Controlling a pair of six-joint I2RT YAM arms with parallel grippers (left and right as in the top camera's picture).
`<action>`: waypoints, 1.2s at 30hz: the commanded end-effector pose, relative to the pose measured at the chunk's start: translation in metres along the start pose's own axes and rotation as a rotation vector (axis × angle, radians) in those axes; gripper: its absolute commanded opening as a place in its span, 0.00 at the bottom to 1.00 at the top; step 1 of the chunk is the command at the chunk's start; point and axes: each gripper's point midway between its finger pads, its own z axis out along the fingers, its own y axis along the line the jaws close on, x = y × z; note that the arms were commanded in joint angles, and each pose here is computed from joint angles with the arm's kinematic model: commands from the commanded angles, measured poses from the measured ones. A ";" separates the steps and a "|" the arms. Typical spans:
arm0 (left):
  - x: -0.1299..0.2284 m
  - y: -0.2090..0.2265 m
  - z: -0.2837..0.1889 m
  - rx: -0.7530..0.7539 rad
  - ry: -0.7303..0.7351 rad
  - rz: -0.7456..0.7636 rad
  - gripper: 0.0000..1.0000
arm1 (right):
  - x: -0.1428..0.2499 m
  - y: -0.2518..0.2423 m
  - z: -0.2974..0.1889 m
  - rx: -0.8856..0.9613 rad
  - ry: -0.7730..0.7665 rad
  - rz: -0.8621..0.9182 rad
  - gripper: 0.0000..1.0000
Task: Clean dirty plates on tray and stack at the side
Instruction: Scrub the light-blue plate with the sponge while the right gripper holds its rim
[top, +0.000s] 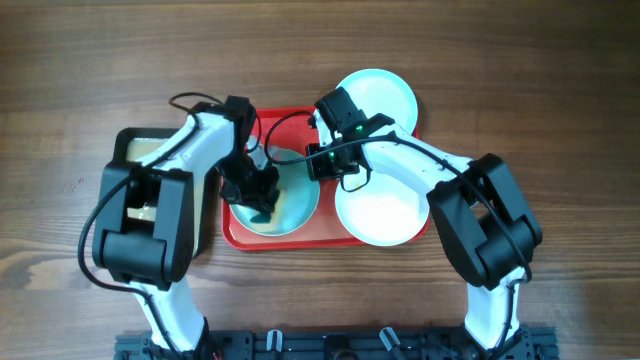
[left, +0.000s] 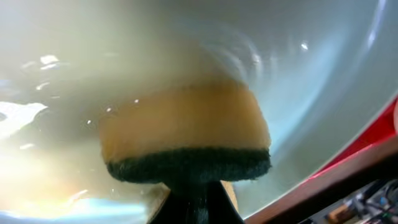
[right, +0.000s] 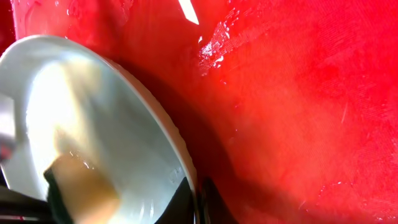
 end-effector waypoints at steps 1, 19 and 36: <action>-0.009 -0.003 0.019 -0.015 -0.012 0.054 0.04 | -0.003 -0.004 0.004 -0.008 -0.004 0.028 0.04; -0.084 -0.038 0.002 0.008 -0.309 -0.017 0.04 | -0.002 -0.005 0.004 -0.006 0.000 0.030 0.04; -0.049 -0.020 0.010 -0.073 -0.174 -0.134 0.04 | -0.002 -0.005 0.004 -0.005 0.003 0.031 0.04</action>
